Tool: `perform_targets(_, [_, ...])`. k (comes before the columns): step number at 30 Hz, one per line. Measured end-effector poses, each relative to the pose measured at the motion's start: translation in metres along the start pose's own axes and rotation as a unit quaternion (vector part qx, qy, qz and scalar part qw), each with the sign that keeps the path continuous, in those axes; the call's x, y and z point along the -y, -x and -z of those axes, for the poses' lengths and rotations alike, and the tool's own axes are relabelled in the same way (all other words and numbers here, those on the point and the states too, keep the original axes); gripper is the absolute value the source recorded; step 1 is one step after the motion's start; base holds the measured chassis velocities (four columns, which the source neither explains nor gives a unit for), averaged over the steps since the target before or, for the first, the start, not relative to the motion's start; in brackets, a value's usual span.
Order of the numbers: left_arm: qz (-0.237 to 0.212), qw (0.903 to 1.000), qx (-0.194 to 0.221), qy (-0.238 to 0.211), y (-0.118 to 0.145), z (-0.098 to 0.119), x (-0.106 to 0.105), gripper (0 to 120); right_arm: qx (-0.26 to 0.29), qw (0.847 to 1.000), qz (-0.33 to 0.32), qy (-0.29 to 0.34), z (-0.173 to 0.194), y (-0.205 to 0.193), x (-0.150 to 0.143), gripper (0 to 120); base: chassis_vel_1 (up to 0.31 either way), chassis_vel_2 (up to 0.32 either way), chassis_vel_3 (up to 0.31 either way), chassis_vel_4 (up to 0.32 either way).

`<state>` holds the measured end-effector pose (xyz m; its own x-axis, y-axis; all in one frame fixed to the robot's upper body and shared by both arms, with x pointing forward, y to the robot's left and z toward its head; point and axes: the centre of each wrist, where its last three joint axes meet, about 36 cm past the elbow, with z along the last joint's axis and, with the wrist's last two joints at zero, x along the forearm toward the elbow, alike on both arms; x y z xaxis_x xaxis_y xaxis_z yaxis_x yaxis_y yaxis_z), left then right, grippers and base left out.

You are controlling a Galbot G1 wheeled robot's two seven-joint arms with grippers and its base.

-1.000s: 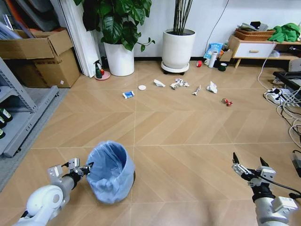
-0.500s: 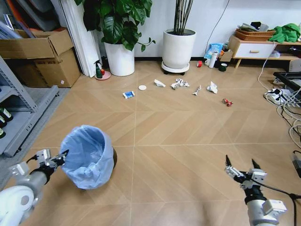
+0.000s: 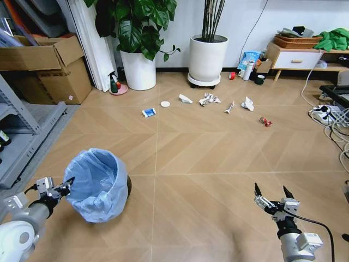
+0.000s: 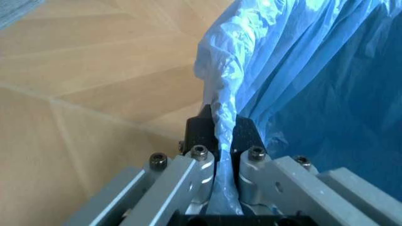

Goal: Pick up the trash bin and place the garbage on the floor into it.

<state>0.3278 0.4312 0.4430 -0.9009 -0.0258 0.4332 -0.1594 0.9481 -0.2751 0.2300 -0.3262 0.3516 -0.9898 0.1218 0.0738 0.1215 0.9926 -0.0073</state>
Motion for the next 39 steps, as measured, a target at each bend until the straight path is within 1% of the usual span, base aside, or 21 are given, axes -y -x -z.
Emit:
perform_targets(9, [0.001, 1.0, 0.0, 0.001, 0.0007, 0.0006, 0.002, 0, 0.006, 1.0, 0.001, -0.006, -0.0029, 0.0014, 0.0004, 100, -0.193, 0.268, 0.186, -0.258])
perform_targets(21, [-0.001, 1.0, -0.002, 0.0, 0.0034, -0.0001, 0.0044, 0, 0.009, 1.0, 0.0, -0.007, -0.0047, 0.0022, 0.0017, 100, -0.123, 0.2, 0.13, -0.2])
perform_targets(39, [0.0, 1.0, -0.003, 0.0, 0.0048, 0.0005, 0.0053, 0, 0.011, 1.0, -0.001, -0.008, -0.0049, 0.0049, 0.003, 100, -0.114, 0.239, 0.124, -0.245])
